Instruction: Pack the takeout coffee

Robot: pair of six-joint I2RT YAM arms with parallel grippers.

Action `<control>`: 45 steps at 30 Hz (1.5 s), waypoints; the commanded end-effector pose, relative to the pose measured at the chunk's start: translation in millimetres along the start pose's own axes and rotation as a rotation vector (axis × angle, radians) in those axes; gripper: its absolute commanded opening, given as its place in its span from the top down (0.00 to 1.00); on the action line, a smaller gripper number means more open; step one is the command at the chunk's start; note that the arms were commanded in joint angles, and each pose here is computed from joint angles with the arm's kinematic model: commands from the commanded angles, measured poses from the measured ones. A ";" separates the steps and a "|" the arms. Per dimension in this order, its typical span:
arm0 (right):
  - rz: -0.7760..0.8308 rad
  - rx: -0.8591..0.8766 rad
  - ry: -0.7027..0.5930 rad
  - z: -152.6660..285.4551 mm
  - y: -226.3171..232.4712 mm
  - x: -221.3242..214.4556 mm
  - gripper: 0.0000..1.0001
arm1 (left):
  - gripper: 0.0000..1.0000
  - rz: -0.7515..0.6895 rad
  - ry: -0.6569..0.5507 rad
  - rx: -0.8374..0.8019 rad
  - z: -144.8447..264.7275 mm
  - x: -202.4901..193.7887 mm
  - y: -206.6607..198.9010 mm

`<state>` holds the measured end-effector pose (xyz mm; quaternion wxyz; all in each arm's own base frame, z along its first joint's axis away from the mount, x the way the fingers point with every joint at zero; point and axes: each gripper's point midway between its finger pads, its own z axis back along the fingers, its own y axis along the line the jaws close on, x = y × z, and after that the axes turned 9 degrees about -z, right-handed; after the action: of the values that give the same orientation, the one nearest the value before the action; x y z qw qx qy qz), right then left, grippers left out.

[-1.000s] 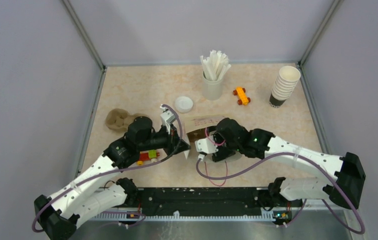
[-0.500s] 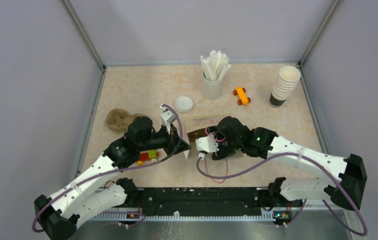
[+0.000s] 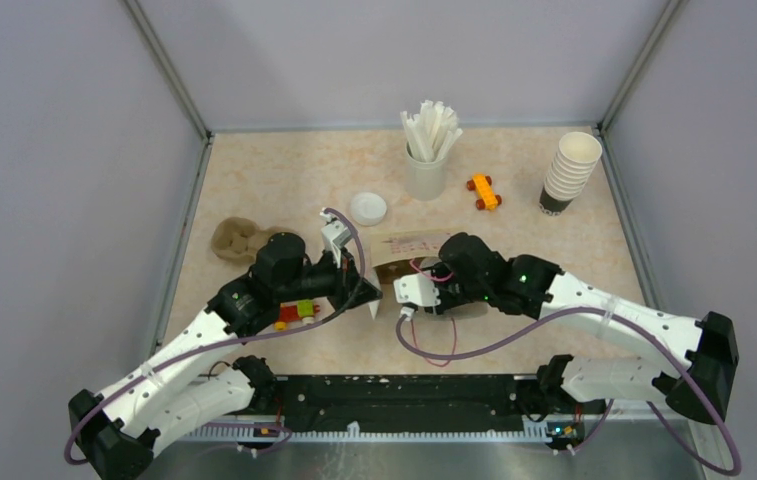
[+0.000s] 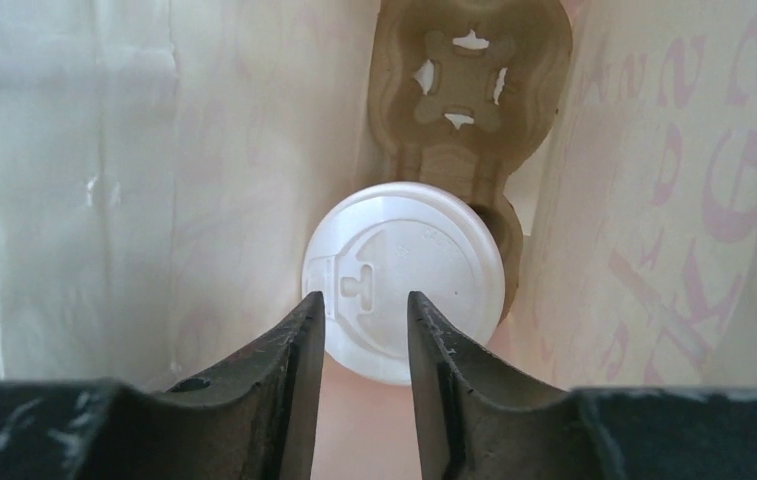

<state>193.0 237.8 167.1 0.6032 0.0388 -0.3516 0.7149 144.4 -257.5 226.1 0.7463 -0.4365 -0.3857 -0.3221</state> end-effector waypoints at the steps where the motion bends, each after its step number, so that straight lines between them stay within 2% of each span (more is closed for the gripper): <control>1: -0.023 -0.013 -0.091 8.4 -9.9 22.7 0.69 | 0.88 -0.028 -0.070 -0.034 3.1 23.2 -10.9; 4: -0.013 -0.026 -0.091 2.0 -13.3 23.4 0.75 | 0.88 -0.028 -0.071 -0.038 3.0 23.3 -11.8; 10: 0.007 -0.116 -0.059 -15.7 -23.6 11.9 0.76 | 0.88 -0.027 -0.070 -0.042 2.9 22.1 -12.0; 15: -0.027 -0.220 0.025 -27.5 -37.6 -8.5 0.76 | 0.88 -0.029 -0.067 -0.046 3.1 19.8 -12.2; 21: -0.076 -0.301 0.054 -30.7 -47.8 -21.5 0.80 | 0.88 -0.029 -0.070 -0.047 2.8 20.3 -12.3; 27: -0.102 -0.311 0.078 -37.0 -45.1 -32.0 0.81 | 0.88 -0.025 -0.072 -0.047 2.8 19.9 -12.2; 45: -0.163 -0.341 0.044 -43.0 -56.1 -23.5 0.81 | 0.88 -0.006 -0.074 -0.044 5.0 16.9 -12.7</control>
<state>256.3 241.5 137.4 0.6531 -0.0562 -0.4288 0.6216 143.1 -257.4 229.3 0.7460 -0.4439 -0.3863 -0.3119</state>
